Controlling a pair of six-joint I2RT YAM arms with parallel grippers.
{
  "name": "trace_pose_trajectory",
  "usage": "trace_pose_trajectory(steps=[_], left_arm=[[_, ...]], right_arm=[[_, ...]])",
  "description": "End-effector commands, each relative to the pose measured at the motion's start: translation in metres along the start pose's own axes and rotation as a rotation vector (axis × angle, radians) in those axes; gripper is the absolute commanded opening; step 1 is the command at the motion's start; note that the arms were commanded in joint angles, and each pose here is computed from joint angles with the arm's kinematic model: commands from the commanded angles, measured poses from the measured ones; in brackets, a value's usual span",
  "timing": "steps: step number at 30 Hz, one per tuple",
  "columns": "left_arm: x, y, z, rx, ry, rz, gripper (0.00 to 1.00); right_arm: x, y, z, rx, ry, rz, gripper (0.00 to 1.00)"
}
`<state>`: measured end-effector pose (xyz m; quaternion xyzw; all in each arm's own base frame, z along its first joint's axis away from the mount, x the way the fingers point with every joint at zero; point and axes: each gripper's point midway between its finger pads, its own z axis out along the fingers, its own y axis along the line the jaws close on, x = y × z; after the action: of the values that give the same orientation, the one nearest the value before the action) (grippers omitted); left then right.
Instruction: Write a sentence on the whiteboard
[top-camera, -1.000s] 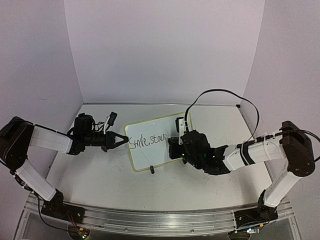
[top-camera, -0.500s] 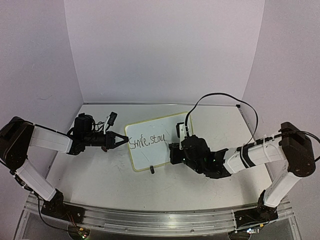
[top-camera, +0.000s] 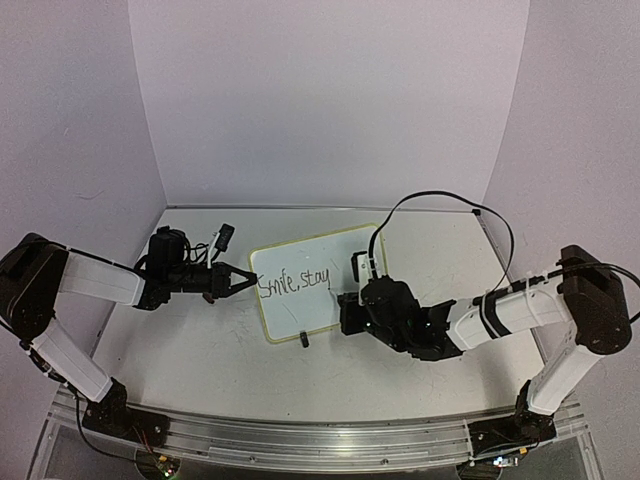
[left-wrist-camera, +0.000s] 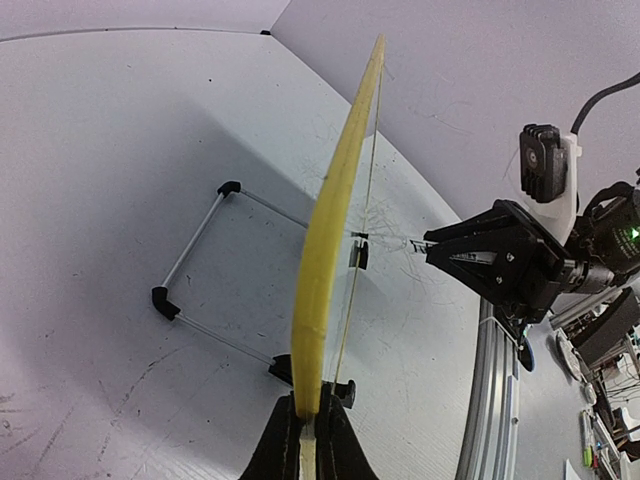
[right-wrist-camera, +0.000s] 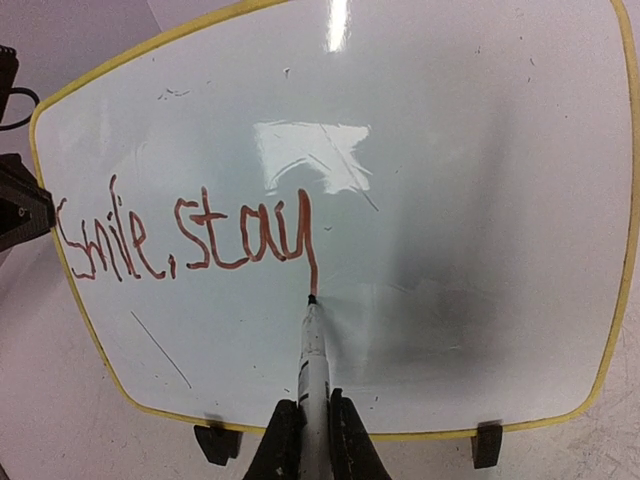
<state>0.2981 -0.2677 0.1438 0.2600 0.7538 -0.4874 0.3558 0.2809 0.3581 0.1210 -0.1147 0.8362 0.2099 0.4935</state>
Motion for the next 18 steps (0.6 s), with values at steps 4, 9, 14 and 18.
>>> trace_pose_trajectory(steps=[4, 9, 14, 18], left_arm=[[-0.004, -0.002, -0.001, -0.008, 0.007, 0.012, 0.00], [-0.004, -0.003, -0.001, -0.005, 0.007, 0.012, 0.00], [-0.003, -0.002, -0.001, -0.010, 0.008, 0.012, 0.00], [0.000, -0.002, -0.001, -0.007, 0.014, 0.005, 0.00]], right_arm=[[-0.012, 0.022, 0.006, -0.057, -0.017, -0.008, 0.00], [-0.040, 0.024, -0.018, -0.098, -0.101, 0.005, 0.00], [-0.040, -0.008, -0.029, -0.038, -0.122, 0.037, 0.00], [-0.045, -0.003, -0.026, -0.062, -0.127, 0.042, 0.00]])
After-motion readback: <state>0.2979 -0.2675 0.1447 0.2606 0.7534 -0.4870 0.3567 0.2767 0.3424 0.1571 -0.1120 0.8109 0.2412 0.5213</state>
